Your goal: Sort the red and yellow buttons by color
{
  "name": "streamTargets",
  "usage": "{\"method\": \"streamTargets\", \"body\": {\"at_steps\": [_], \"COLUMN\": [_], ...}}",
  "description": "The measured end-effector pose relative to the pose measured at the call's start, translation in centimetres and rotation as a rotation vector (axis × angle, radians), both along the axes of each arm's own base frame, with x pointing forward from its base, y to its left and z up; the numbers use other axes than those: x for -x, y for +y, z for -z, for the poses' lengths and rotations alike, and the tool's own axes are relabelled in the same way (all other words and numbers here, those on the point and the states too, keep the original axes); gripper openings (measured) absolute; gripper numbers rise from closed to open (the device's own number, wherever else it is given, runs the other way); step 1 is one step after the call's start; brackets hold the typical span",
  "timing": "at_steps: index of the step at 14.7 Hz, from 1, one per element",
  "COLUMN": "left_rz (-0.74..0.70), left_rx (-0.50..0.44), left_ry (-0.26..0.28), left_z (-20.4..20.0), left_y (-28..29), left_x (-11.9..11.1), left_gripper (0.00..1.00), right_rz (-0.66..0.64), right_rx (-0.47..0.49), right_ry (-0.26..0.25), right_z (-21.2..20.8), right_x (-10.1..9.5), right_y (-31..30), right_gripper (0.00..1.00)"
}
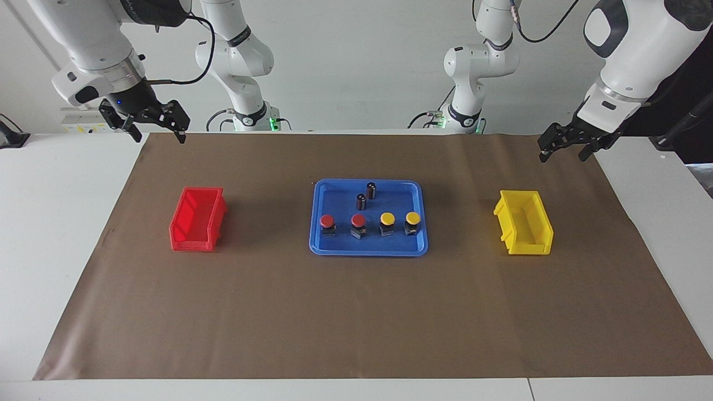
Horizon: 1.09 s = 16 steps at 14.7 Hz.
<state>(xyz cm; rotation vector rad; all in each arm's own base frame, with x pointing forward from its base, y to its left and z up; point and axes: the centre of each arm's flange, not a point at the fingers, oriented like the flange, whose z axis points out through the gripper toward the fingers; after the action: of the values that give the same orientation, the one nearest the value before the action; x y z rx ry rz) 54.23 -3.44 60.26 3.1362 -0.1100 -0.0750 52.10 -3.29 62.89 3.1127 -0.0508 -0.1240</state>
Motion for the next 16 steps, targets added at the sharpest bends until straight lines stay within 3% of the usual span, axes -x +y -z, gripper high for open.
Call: {"method": "streamTargets", "body": {"at_steps": [12, 16], "left_rz": [-0.001, -0.001], "left_rx": [0.000, 0.000], "left_ry": [0.000, 0.000], "left_z": [0.0, 0.0], "left_y": [0.0, 0.0], "left_x": [0.0, 0.0], "left_gripper": [1.00, 1.00], "right_rz": [-0.029, -0.048], "right_rx": [0.000, -0.001], "right_ry": [0.000, -0.028], "right_z": [0.0, -0.4], "right_x": [-0.1, -0.5], "right_y": [1.5, 1.7], "right_gripper": [1.00, 1.00]}}
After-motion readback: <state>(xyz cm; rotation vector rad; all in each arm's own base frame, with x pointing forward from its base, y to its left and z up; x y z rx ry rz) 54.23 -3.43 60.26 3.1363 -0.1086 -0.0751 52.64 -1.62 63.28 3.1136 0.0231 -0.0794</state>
